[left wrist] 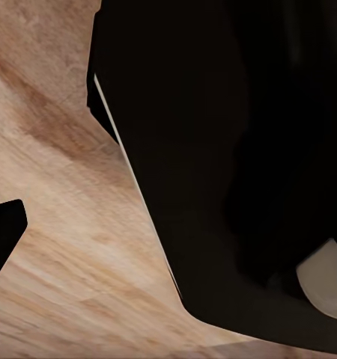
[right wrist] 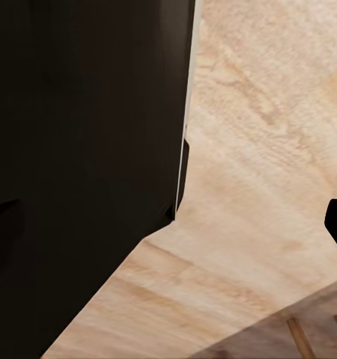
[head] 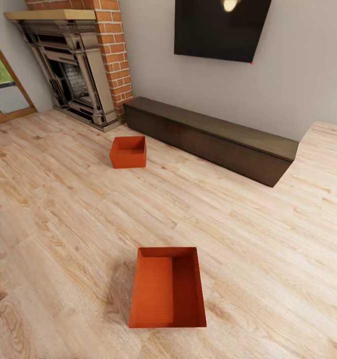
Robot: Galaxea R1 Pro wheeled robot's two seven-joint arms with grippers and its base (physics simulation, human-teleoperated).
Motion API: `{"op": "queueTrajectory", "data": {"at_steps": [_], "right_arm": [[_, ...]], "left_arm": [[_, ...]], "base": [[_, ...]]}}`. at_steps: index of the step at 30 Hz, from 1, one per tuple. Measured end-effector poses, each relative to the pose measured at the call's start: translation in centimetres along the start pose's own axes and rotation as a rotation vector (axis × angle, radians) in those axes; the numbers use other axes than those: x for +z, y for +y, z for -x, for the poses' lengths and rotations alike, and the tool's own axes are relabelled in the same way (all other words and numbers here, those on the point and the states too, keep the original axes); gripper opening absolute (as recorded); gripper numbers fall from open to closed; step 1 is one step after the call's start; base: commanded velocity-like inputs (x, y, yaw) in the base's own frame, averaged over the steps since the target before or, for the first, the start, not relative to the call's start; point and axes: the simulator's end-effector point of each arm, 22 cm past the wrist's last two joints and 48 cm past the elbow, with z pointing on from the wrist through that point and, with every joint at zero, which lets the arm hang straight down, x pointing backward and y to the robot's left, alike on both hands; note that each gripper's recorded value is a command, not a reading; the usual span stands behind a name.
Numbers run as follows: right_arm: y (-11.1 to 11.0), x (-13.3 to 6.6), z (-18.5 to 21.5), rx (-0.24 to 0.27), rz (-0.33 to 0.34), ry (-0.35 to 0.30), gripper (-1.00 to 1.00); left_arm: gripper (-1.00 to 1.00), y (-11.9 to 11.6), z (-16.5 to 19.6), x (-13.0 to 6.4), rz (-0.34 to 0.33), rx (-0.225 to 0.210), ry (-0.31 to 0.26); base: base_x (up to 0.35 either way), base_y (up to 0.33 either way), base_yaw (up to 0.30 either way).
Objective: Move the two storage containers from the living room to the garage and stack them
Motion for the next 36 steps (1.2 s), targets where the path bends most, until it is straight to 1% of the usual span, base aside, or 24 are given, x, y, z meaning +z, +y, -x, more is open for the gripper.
{"op": "queueTrajectory", "data": {"at_steps": [19, 28, 33, 36], "right_arm": [[-0.09, 0.00, -0.01, 0.000, 0.000, 0.000, 1.00], [0.63, 0.00, 0.01, 0.009, 0.006, 0.000, 1.00], [0.55, 0.00, -0.01, 0.009, 0.005, 0.001, 1.00], [0.14, 0.00, -0.03, 0.006, 0.000, 0.001, 1.00]], "left_arm": [[1.00, 0.01, -0.03, 0.00, 0.000, 0.000, 0.001], [1.00, 0.01, -0.03, 0.00, 0.000, 0.000, 0.001], [1.00, -0.01, -0.04, 0.00, 0.000, 0.000, 0.001], [1.00, -0.12, -0.04, 0.00, -0.002, 0.008, 0.001]], "base": [[0.000, 0.000, 0.000], [0.000, 0.000, 0.000], [0.000, 0.000, 0.000], [0.000, 0.000, 0.000]]}}
